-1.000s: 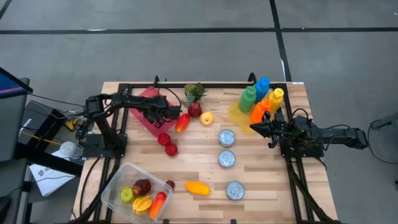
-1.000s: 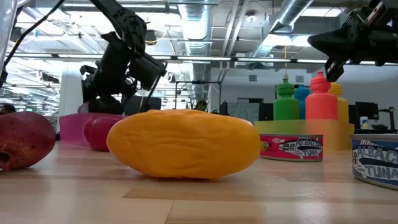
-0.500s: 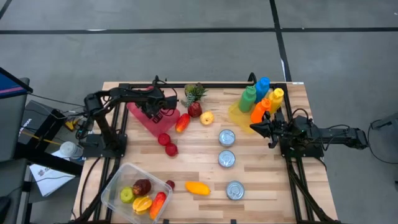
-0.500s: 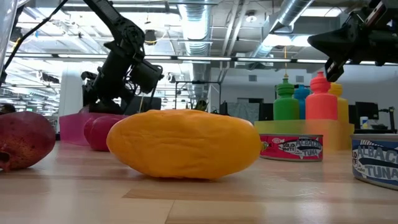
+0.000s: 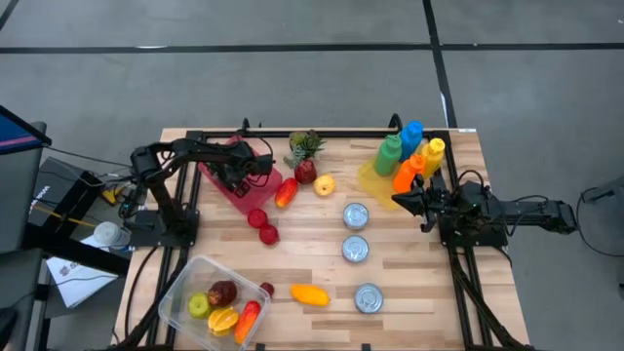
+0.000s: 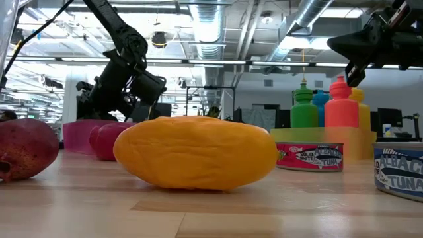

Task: Pick & Place Food Item
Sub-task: Put the blue pink tuna can into the pink bin, then put the bottom red tomato into the transparent bin

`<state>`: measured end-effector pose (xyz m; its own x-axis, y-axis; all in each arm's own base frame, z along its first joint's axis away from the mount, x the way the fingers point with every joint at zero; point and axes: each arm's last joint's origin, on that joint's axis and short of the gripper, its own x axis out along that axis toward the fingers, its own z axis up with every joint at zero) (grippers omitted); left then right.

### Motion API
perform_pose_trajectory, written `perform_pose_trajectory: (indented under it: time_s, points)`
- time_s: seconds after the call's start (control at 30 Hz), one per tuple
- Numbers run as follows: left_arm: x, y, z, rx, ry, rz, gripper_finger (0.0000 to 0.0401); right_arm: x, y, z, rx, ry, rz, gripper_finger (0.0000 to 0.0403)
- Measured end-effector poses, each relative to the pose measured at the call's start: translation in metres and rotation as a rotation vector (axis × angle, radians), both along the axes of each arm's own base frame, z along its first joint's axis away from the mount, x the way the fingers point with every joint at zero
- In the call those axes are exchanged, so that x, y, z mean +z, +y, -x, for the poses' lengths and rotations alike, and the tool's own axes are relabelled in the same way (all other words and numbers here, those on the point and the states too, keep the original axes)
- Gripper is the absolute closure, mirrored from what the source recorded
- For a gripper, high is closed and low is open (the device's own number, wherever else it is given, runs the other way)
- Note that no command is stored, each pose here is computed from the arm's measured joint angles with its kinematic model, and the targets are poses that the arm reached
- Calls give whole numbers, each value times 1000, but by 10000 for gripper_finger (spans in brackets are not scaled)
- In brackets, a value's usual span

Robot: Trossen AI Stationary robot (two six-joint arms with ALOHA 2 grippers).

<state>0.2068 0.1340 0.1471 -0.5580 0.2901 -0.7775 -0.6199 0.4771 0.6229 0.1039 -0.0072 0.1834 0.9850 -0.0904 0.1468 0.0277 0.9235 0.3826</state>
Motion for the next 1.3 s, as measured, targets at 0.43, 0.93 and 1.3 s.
perform_pose_trajectory:
  time_s: [0.43,0.93,1.3]
  points:
    - [13,-5,-3,-3,-142,129,52,0,0,0,0,0,0,403]
    - [159,-55,9,-335,-1363,-33,56,0,0,0,0,1,0,403]
    - [118,-151,-21,-1030,-1386,11,58,0,0,0,0,0,0,403]
